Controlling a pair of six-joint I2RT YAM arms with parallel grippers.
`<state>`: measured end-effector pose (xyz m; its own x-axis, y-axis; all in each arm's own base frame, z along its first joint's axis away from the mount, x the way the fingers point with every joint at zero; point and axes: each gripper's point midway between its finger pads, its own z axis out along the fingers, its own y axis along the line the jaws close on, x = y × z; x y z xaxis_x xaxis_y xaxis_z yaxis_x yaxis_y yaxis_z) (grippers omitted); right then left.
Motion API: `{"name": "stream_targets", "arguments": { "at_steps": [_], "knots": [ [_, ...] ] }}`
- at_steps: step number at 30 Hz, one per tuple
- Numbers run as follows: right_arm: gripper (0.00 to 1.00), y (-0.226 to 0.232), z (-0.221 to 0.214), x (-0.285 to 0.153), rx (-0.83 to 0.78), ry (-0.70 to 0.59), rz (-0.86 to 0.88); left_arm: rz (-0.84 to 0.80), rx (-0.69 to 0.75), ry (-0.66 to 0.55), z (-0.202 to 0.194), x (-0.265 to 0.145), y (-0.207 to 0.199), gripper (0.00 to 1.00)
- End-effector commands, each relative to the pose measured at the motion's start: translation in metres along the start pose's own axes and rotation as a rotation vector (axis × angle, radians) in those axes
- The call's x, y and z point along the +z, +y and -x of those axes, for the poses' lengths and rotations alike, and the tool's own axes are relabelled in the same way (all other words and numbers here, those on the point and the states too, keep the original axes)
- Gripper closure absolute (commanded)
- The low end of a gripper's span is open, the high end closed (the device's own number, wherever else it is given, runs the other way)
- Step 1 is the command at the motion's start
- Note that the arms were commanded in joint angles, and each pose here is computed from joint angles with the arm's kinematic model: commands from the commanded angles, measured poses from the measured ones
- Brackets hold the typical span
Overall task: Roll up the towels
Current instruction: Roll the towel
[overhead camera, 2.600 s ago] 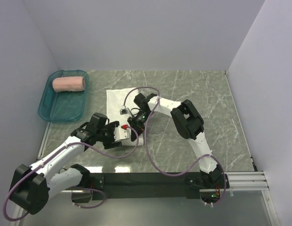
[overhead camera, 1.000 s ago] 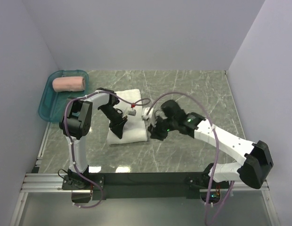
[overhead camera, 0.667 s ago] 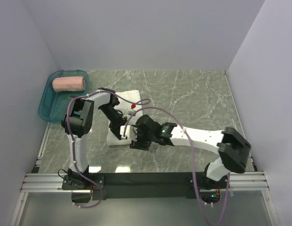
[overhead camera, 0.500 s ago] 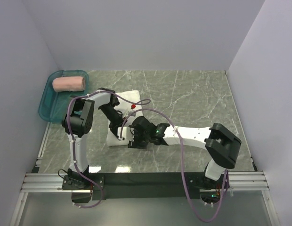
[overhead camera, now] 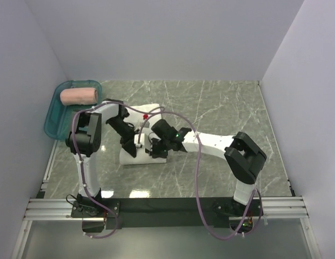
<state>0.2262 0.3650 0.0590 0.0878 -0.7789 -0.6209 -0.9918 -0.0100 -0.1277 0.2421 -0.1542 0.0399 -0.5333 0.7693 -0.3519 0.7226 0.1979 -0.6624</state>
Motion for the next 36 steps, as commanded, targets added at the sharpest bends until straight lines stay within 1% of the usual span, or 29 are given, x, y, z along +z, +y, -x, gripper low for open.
{"name": "stream_targets", "arguments": {
  "at_steps": [1,2,6,7,9,10,11,12,13,14,15,16,17,18,19,21,22,23,24,25,26,27,29,32,35,36],
  "knots": [
    [1.0,0.048,-0.036,-0.004,0.226,0.087,0.29,0.2,0.109,-0.11,0.012,-0.047,0.033,0.41],
    [1.0,0.056,-0.037,-0.005,0.264,0.096,0.339,0.221,0.118,-0.159,0.022,-0.059,0.03,0.39],
    [1.0,0.062,-0.039,-0.007,0.363,0.096,0.418,0.287,0.121,-0.299,0.039,-0.096,0.023,0.36],
    [1.0,0.06,-0.034,-0.007,0.372,0.09,0.43,0.325,0.122,-0.336,0.04,-0.11,0.021,0.35],
    [1.0,0.063,-0.04,-0.002,0.426,0.121,0.47,0.358,0.118,-0.385,0.037,-0.121,0.019,0.34],
    [1.0,0.055,-0.034,-0.001,0.435,0.115,0.468,0.407,0.123,-0.417,0.033,-0.136,0.013,0.34],
    [1.0,0.058,-0.045,0.003,0.487,0.16,0.5,0.403,0.105,-0.415,0.022,-0.128,0.01,0.34],
    [1.0,0.059,-0.044,0.005,0.514,0.159,0.529,0.437,0.119,-0.402,0.015,-0.128,0.01,0.33],
    [1.0,0.05,-0.036,0.006,0.529,0.145,0.533,0.489,0.163,-0.4,0.013,-0.133,-0.002,0.32],
    [1.0,0.055,-0.045,0.01,0.584,0.186,0.572,0.488,0.169,-0.381,-0.001,-0.117,-0.007,0.32],
    [1.0,0.053,-0.043,0.009,0.625,0.17,0.601,0.54,0.21,-0.371,-0.004,-0.118,-0.006,0.29],
    [1.0,0.049,-0.039,0.008,0.652,0.166,0.618,0.607,0.273,-0.377,-0.003,-0.124,-0.019,0.28],
    [1.0,0.049,-0.043,0.013,0.684,0.173,0.634,0.604,0.275,-0.36,-0.015,-0.107,-0.023,0.27],
    [1.0,0.046,-0.043,0.013,0.709,0.168,0.642,0.636,0.333,-0.35,-0.011,-0.104,-0.026,0.25],
    [1.0,0.045,-0.039,0.013,0.724,0.162,0.658,0.68,0.347,-0.328,-0.023,-0.096,-0.032,0.24],
    [1.0,0.045,-0.043,0.02,0.756,0.18,0.675,0.702,0.446,-0.28,-0.019,-0.077,-0.041,0.2],
    [1.0,0.043,-0.041,0.02,0.764,0.183,0.684,0.768,0.485,-0.252,-0.025,-0.072,-0.039,0.18],
    [1.0,0.044,-0.046,0.025,0.787,0.2,0.697,0.79,0.527,-0.237,-0.024,-0.067,-0.041,0.17],
    [1.0,0.044,-0.046,0.027,0.79,0.205,0.703,0.782,0.59,-0.216,-0.019,-0.053,-0.047,0.15],
    [1.0,0.042,-0.045,0.029,0.797,0.207,0.699,0.853,0.636,-0.219,-0.013,-0.059,-0.047,0.14],
    [1.0,0.042,-0.053,0.035,0.805,0.232,0.69,0.847,0.637,-0.207,-0.018,-0.048,-0.047,0.13],
    [1.0,0.042,-0.057,0.037,0.809,0.245,0.686,0.841,0.675,-0.196,-0.014,-0.04,-0.051,0.13],
    [1.0,0.042,-0.067,0.045,0.833,0.275,0.689,0.891,0.69,-0.209,-0.008,-0.041,-0.049,0.14],
    [1.0,0.039,-0.075,0.053,0.874,0.291,0.702,0.876,0.726,-0.197,-0.002,-0.033,-0.048,0.14],
    [1.0,0.034,-0.079,0.057,0.899,0.284,0.702,0.841,0.744,-0.151,-0.003,-0.02,-0.041,0.15],
    [1.0,0.033,-0.079,0.057,0.902,0.284,0.701,0.833,0.738,-0.12,-0.005,-0.014,-0.033,0.16]
  ]
}}
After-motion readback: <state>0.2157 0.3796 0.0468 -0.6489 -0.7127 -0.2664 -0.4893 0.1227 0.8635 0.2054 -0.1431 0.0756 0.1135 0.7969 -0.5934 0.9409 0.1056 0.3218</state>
